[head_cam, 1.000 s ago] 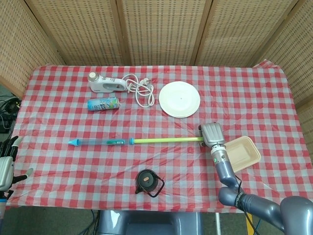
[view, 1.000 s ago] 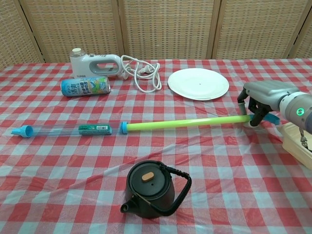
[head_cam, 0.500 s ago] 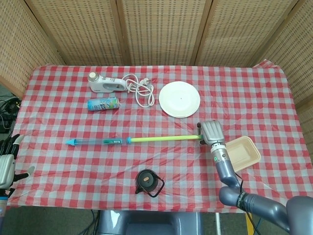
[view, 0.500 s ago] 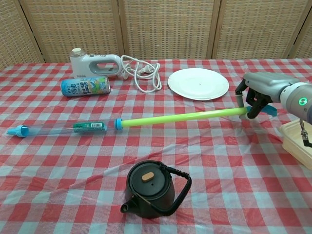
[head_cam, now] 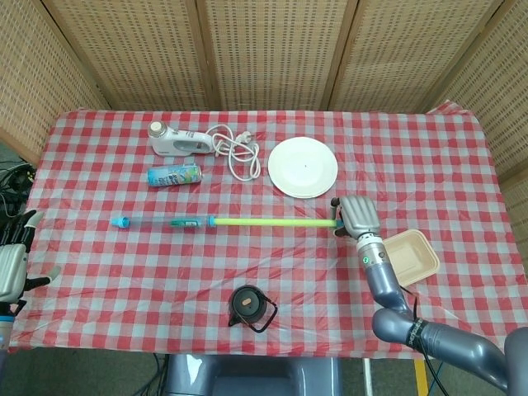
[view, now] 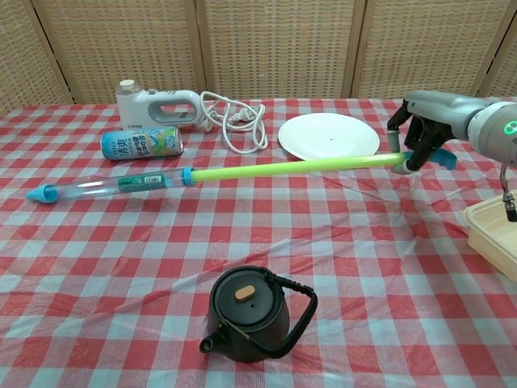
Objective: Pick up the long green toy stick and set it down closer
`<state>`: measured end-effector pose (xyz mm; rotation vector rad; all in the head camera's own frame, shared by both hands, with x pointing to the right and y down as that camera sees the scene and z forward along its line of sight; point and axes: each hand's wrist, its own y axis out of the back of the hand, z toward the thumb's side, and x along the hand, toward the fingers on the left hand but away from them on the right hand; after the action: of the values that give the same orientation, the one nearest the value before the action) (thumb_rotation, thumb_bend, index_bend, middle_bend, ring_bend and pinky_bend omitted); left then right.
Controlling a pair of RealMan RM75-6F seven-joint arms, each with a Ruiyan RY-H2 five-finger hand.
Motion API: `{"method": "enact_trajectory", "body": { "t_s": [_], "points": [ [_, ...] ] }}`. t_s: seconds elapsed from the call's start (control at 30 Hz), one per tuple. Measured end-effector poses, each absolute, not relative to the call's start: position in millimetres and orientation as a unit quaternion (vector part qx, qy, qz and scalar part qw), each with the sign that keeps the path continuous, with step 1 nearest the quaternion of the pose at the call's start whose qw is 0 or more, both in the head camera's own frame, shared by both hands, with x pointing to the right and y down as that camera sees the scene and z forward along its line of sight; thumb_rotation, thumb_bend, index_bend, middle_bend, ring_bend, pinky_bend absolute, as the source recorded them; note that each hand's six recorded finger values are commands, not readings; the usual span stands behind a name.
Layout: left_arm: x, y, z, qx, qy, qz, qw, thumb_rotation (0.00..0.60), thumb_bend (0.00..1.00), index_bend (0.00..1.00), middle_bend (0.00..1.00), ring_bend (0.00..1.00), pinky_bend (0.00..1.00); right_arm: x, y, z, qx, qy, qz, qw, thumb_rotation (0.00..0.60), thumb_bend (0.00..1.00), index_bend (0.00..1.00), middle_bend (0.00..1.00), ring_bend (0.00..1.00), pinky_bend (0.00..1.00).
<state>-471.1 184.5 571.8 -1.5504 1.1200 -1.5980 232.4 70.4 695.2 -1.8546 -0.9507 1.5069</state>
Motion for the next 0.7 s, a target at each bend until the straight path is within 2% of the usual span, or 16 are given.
{"method": "enact_trajectory", "body": {
  "t_s": [0.7],
  "points": [
    [-443.4, 131.9, 584.7, -0.607, 0.401, -0.606, 0.321, 0.600, 0.21, 0.01, 0.00, 0.00, 0.00, 232.7, 45.7, 668.5, -0.725, -0.384, 0.513, 0.254, 0.600, 0.49, 0.80, 1.00, 1.00, 0.52]
  ]
}}
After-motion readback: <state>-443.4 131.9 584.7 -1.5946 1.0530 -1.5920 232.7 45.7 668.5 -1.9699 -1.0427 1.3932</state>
